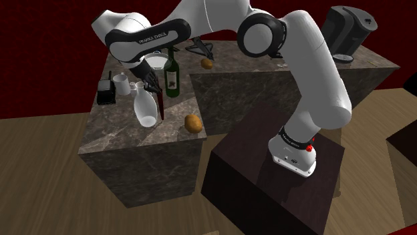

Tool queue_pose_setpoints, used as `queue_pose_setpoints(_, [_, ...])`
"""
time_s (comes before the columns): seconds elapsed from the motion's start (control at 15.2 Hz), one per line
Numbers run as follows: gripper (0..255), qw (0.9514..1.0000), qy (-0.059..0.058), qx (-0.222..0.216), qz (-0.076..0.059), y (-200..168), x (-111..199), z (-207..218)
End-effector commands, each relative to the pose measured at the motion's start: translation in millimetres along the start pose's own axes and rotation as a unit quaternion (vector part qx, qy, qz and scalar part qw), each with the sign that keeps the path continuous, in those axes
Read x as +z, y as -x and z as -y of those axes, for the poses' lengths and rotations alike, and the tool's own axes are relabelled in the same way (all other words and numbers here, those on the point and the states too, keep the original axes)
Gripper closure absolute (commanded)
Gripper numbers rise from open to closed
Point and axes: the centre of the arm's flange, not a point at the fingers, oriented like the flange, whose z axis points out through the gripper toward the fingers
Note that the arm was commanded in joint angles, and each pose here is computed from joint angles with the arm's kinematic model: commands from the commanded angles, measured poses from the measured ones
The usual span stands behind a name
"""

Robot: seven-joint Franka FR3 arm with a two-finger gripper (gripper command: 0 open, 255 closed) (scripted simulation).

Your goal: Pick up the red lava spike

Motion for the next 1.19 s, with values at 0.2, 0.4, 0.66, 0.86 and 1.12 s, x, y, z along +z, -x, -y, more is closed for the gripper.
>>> queue_pose_setpoints(0.2, [255,1.0000,0.000,0.000,0.000,6.7,-13.7,-1.2])
queue_pose_setpoints(0.4, [255,1.0000,0.000,0.000,0.000,13.8,-27.8,-1.7])
queue_pose_setpoints(0.66, [255,1.0000,0.000,0.000,0.000,23.4,-46.6,-2.5])
queue_pose_setpoints(0.86, [255,1.0000,0.000,0.000,0.000,30.6,-60.7,-3.0])
queue_pose_setpoints(1.12, [255,1.0000,0.000,0.000,0.000,35.8,-70.8,-3.4])
